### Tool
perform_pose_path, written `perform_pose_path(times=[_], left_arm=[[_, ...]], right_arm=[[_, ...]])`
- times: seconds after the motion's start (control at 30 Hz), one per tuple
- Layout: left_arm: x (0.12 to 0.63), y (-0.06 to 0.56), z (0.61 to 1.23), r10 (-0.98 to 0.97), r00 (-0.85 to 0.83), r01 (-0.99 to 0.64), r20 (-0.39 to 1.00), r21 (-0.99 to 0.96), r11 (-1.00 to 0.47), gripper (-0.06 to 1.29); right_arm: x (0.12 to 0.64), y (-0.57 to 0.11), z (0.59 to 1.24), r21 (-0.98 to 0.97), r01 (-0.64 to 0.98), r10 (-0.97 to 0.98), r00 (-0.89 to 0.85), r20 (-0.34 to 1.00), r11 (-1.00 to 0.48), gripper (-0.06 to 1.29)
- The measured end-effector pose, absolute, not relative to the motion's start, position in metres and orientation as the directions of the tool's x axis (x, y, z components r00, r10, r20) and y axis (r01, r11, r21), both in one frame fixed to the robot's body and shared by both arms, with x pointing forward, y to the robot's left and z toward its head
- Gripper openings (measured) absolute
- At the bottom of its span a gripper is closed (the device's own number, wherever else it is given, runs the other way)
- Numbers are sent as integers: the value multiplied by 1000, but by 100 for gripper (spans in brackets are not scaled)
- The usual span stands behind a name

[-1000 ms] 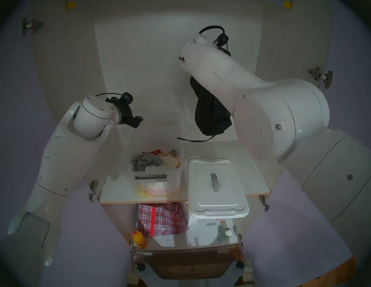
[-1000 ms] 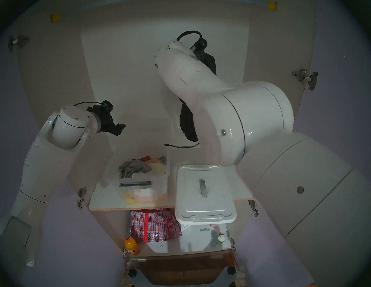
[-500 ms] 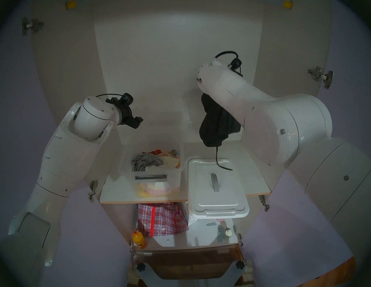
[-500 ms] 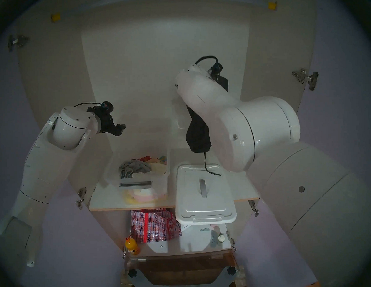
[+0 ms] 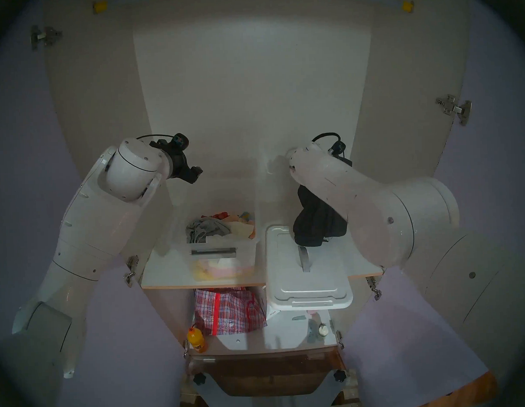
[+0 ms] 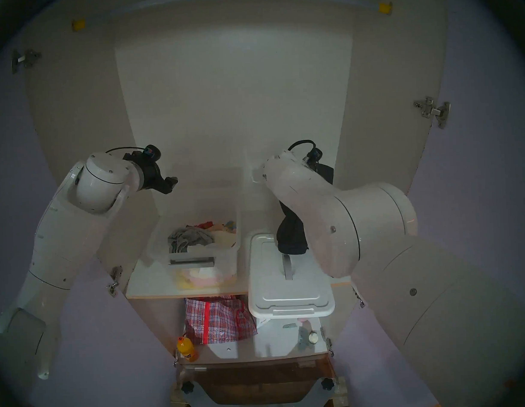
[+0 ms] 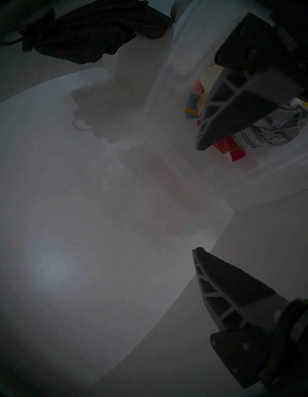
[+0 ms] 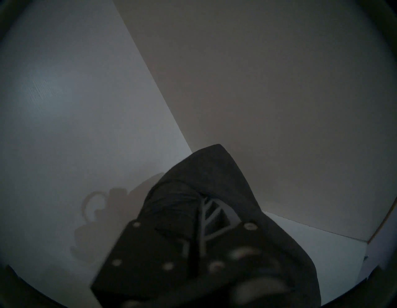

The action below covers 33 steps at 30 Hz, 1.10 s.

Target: Take clothing out of the storage bin and put the lid back on the bin

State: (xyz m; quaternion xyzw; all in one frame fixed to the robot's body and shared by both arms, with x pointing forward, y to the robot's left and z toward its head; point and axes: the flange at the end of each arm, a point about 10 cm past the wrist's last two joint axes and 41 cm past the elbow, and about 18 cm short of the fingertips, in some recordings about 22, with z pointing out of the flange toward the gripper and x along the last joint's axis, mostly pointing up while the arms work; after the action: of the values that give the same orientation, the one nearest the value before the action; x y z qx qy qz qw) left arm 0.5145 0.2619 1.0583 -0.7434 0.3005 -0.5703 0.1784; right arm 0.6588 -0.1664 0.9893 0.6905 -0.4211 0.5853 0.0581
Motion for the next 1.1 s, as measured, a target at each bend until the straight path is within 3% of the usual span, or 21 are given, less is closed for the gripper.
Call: perform_pose_path(times=[0.27, 0.43, 0.7, 1.1], left_arm=[[514, 261, 1061, -649, 162, -240, 743, -609, -756, 122], [513, 261, 1063, -648, 157, -239, 745, -608, -757, 122], [512, 260, 1065, -646, 153, -240, 748, -606, -758, 122], [512, 261, 1065, -643, 152, -245, 750, -602, -760, 122]], right_arm=[[661, -142, 1005, -377, -613, -491, 21, 871, -695, 124], [663, -119, 1010, -275, -537, -421, 168, 892, -797, 124], [669, -89, 1007, -102, -204, -178, 404, 897, -974, 124], [667, -100, 997, -74, 117, 9, 591, 807, -990, 124]])
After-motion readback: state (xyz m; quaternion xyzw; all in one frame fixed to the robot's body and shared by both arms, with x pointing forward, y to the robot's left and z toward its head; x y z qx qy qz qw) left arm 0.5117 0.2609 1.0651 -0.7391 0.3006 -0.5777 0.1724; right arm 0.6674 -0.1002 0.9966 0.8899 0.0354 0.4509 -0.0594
